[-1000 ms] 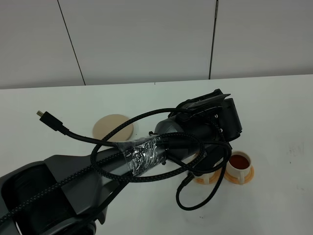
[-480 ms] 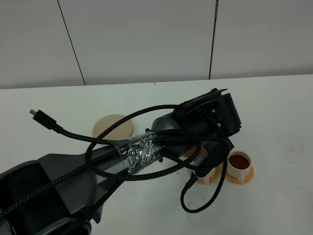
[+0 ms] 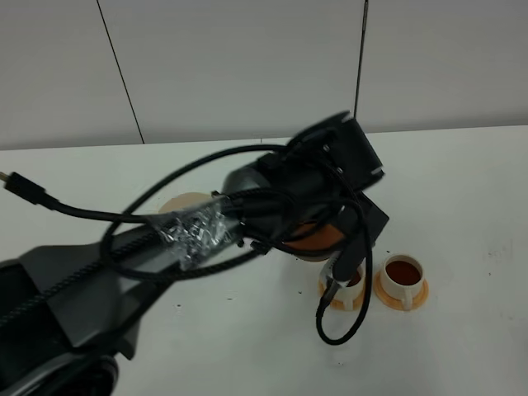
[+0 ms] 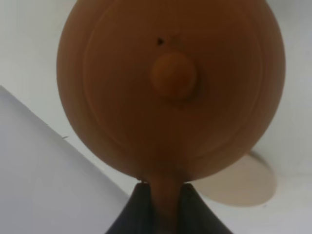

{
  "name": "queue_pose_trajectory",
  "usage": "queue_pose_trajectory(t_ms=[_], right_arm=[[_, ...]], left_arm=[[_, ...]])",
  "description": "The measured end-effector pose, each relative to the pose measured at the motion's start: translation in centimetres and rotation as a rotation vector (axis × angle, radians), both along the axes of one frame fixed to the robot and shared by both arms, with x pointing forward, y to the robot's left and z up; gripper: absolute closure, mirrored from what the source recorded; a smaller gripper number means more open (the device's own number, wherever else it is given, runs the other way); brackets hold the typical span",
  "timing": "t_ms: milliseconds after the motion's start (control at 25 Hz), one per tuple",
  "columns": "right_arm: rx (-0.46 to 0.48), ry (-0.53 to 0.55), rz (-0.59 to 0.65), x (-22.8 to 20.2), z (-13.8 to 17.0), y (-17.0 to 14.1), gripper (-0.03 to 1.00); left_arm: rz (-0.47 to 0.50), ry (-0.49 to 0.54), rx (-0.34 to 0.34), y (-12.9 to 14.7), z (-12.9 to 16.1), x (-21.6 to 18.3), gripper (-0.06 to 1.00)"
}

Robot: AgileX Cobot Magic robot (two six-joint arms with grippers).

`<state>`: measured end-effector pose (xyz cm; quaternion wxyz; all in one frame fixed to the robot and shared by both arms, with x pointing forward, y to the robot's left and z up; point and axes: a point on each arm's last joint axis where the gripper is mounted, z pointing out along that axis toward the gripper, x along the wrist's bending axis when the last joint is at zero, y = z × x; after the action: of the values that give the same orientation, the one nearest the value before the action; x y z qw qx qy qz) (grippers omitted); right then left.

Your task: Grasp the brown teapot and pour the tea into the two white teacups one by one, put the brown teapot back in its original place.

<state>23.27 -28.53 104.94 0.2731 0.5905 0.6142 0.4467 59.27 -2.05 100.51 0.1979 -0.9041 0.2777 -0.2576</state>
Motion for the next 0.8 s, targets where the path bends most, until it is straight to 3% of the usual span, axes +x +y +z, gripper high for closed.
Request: queue_pose_trajectory(t_ms=[160, 520, 800], right_arm=[[0.0, 0.0, 0.0, 0.0, 0.0, 0.0, 0.73], [0.0, 0.0, 0.0, 0.0, 0.0, 0.0, 0.73], [0.0, 0.0, 0.0, 0.0, 0.0, 0.0, 0.73]], left_arm=[[0.111, 0.049, -0.073, 1.6, 0.9, 0.3, 0.78], [0.313, 0.229, -0.224, 4.6, -0.3, 2.0, 0.78], [0.421, 0.323, -0.261, 6.9, -3.2, 4.0, 0.78]])
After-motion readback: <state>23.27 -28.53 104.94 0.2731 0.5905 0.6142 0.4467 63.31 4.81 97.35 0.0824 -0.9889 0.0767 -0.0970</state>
